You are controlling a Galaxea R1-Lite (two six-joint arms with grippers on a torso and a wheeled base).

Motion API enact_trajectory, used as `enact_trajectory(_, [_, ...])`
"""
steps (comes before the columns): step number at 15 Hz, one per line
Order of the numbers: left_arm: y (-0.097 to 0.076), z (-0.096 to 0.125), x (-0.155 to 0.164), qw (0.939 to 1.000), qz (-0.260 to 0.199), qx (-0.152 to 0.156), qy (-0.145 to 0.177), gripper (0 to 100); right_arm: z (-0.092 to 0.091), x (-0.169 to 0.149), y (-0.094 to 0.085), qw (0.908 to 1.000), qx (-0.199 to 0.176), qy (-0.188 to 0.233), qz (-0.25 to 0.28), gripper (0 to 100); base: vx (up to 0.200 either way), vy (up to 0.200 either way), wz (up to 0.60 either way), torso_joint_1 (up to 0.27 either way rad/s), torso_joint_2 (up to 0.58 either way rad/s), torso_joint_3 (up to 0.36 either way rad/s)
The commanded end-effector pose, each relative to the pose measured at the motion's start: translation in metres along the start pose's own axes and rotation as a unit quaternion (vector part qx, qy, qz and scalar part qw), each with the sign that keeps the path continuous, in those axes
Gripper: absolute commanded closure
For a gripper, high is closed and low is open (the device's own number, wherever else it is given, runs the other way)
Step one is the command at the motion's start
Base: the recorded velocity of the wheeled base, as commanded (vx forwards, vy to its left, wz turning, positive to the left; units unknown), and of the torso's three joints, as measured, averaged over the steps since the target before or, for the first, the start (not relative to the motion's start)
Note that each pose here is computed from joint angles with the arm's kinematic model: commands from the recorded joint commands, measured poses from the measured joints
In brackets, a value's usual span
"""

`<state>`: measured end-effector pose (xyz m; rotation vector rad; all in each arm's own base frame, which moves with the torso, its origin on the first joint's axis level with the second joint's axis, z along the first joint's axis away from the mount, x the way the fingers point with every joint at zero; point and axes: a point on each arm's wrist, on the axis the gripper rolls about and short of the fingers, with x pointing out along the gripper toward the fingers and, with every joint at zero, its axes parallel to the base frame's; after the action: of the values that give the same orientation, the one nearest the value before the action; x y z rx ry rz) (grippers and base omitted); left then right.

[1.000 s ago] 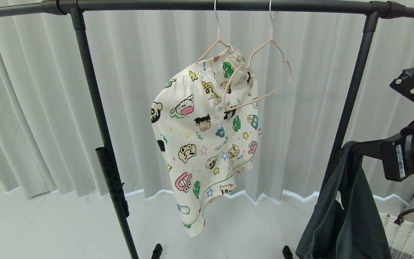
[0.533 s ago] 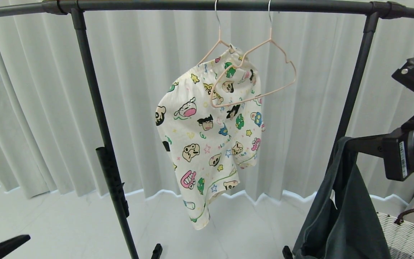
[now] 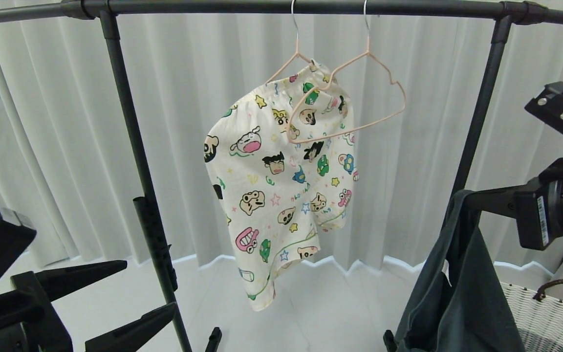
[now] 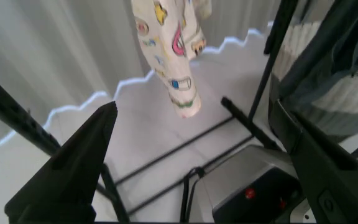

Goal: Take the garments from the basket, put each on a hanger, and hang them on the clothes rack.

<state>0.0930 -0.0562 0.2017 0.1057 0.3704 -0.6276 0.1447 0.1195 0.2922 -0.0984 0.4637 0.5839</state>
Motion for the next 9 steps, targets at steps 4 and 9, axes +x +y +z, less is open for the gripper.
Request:
enact_trajectory(4, [0.001, -0.002, 0.015, 0.9995, -0.003, -0.003, 0.031, 0, 0.000, 0.005, 0.000, 1.0000, 0.000, 0.007, -0.001, 100, -0.200, 0.000, 0.00, 0.002, 0.00, 0.006])
enact_trajectory(9, [-0.003, 0.002, 0.033, 0.9990, -0.022, 0.002, 0.038, 0, 0.000, 0.010, 0.000, 0.9999, 0.009, 0.011, 0.007, 100, -0.120, 0.000, 0.00, 0.000, 0.00, 0.002])
